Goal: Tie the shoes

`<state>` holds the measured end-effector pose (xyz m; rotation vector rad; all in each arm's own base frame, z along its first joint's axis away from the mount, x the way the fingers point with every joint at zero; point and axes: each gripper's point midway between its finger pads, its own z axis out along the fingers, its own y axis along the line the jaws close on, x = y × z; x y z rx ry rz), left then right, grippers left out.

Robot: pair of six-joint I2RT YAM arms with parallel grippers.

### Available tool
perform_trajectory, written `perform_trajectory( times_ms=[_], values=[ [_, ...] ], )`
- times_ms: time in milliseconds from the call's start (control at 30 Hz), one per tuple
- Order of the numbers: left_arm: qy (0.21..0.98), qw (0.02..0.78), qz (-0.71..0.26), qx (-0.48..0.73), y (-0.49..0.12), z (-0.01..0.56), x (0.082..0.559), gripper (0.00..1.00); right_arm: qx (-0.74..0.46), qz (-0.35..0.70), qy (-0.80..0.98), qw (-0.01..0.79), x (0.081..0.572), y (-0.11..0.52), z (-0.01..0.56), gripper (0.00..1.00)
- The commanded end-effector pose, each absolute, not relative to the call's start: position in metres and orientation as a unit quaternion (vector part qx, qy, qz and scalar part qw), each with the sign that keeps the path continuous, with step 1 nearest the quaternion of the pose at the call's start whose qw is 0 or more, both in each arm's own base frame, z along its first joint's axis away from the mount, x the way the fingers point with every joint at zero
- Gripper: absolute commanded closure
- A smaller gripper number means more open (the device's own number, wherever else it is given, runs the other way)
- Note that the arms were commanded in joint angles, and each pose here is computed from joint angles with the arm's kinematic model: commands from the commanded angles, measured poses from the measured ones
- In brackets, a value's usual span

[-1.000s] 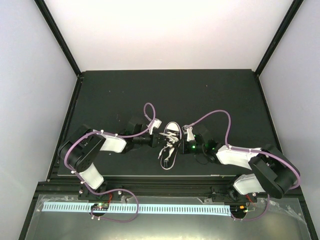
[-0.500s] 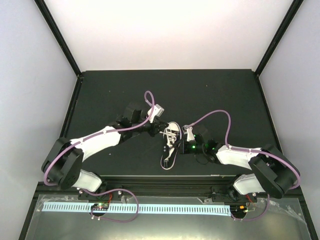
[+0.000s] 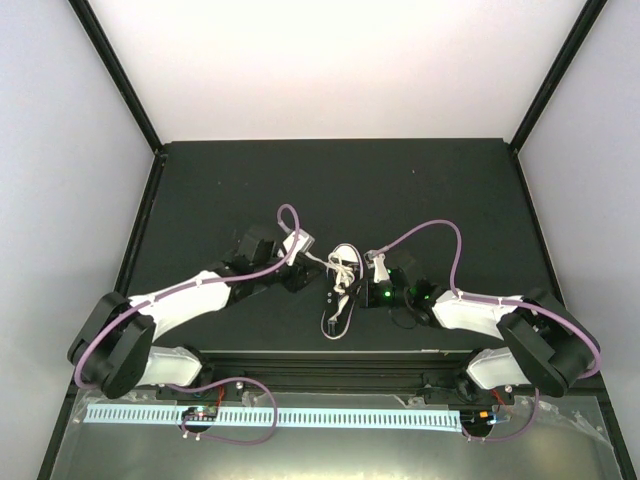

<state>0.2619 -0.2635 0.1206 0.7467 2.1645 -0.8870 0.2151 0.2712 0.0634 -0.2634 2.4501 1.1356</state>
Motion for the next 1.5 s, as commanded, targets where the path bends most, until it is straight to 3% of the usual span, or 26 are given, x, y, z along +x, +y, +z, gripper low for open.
perform_trajectory(
  times_ms=[0,200,733,1000,1200,1367,1467],
  values=[
    [0.838,0.331,-0.351,0.255,-0.258,0.117,0.257,0.61,-0.108,0.415,0.877,0.218,0.215,0.275,0.07,0.98],
    [0.83,0.281,-0.428,0.223,-0.284,0.107,0.249,0.58,-0.105,0.418,0.876,0.218,0.216,0.277,0.07,0.98],
    [0.86,0.254,-0.375,0.237,-0.314,0.074,0.267,0.54,-0.106,0.418,0.875,0.218,0.215,0.276,0.069,0.98],
    [0.865,0.255,-0.362,0.238,-0.316,0.07,0.274,0.63,-0.106,0.419,0.875,0.218,0.214,0.276,0.069,0.98],
    [0.865,0.26,-0.36,0.234,-0.316,0.072,0.276,0.87,-0.105,0.418,0.875,0.22,0.215,0.275,0.07,0.98],
    [0.883,0.303,-0.305,0.187,-0.287,0.084,0.287,0.98,-0.105,0.417,0.875,0.222,0.215,0.274,0.071,0.98],
    [0.895,0.323,-0.266,0.157,-0.261,0.089,0.29,0.98,-0.105,0.414,0.876,0.223,0.214,0.273,0.07,0.98]
  ],
)
